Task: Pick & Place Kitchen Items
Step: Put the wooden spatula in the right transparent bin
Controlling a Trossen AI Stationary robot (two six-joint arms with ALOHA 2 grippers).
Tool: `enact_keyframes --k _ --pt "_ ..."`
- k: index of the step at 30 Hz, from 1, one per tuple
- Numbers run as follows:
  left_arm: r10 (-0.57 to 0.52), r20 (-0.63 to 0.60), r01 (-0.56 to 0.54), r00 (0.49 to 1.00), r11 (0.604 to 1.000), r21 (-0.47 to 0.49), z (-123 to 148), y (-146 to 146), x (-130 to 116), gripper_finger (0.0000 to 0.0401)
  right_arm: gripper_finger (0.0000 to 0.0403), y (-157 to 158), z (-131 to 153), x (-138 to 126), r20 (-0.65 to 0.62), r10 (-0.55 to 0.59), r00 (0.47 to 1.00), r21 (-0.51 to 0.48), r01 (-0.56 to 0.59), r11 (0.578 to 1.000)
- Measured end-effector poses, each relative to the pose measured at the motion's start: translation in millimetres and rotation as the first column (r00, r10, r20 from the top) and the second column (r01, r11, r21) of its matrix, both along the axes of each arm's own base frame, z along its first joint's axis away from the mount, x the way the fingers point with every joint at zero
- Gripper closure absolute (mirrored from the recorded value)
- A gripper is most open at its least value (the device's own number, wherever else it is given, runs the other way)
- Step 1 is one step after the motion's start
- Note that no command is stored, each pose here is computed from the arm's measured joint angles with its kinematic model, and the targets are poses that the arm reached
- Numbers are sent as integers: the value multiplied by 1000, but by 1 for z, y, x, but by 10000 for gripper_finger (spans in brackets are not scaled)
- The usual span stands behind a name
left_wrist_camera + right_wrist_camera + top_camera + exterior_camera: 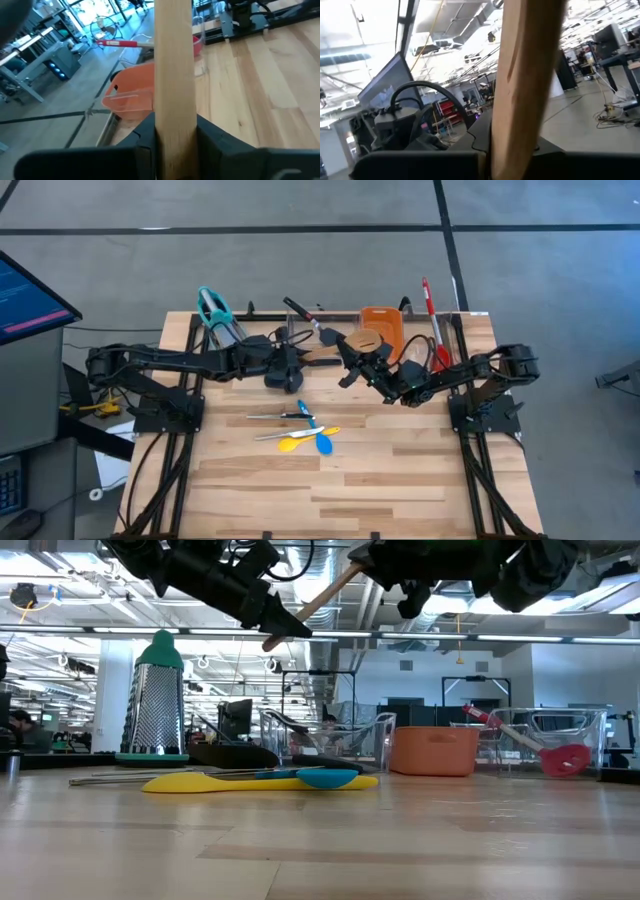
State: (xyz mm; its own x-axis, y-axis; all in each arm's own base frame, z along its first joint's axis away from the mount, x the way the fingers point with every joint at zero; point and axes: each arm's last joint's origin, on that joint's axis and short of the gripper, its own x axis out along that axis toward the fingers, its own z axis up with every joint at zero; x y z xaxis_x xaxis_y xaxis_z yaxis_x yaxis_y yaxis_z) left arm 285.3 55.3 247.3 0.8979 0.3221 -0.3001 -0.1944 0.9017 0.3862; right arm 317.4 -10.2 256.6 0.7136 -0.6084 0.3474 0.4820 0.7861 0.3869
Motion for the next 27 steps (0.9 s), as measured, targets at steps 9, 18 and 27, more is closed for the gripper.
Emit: enact_keyframes --k 9,18,27 --pt "24 34 -24 999 1000 -18 3 1 0 277 382 -1 -3 0 -34 -21 999 -8 21 1000" --pt "54 46 -54 997 999 -1 4 2 0 190 382 -3 -4 0 -61 -31 998 -21 30 999" --pt "115 39 -117 993 992 54 5 4 0 148 382 -10 2 -6 -130 -79 988 -13 78 997"
